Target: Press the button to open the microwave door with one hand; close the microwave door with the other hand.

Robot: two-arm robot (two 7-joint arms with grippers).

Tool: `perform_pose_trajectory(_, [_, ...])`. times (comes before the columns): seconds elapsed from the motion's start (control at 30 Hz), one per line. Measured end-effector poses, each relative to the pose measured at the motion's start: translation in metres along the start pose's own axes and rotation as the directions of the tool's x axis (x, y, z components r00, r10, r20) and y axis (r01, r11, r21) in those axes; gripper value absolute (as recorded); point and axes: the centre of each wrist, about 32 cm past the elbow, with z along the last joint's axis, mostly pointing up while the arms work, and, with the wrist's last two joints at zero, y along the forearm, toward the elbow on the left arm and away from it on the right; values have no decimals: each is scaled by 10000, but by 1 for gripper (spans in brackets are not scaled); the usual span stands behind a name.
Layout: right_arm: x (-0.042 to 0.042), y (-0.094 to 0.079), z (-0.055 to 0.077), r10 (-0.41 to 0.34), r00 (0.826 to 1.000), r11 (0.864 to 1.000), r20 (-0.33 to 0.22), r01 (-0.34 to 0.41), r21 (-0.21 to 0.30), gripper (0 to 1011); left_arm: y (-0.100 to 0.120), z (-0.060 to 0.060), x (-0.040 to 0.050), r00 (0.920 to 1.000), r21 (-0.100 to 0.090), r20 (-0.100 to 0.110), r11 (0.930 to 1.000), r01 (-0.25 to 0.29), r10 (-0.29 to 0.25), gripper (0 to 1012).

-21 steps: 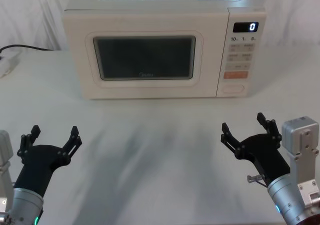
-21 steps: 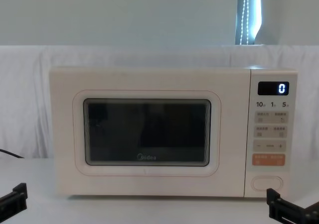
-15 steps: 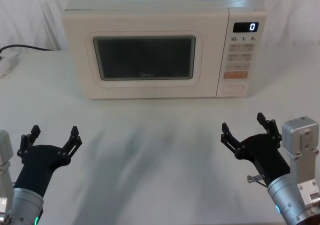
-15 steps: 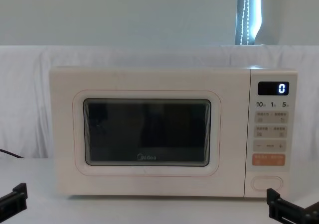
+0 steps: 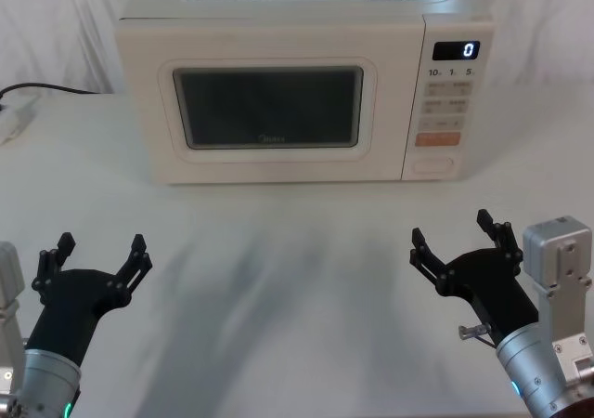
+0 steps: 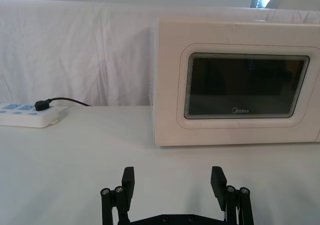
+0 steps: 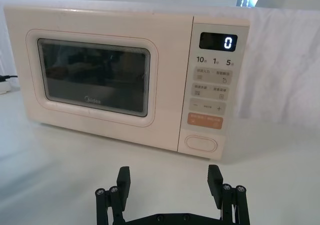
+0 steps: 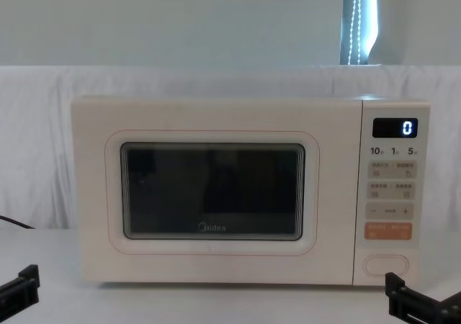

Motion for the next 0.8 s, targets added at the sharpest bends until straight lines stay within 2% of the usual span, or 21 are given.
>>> perform_pose_trajectory(0.8, [0,0,0,0,10000,10000,0,0,1,1002,0,0,0,10000,0,0,10000,0,0,1001])
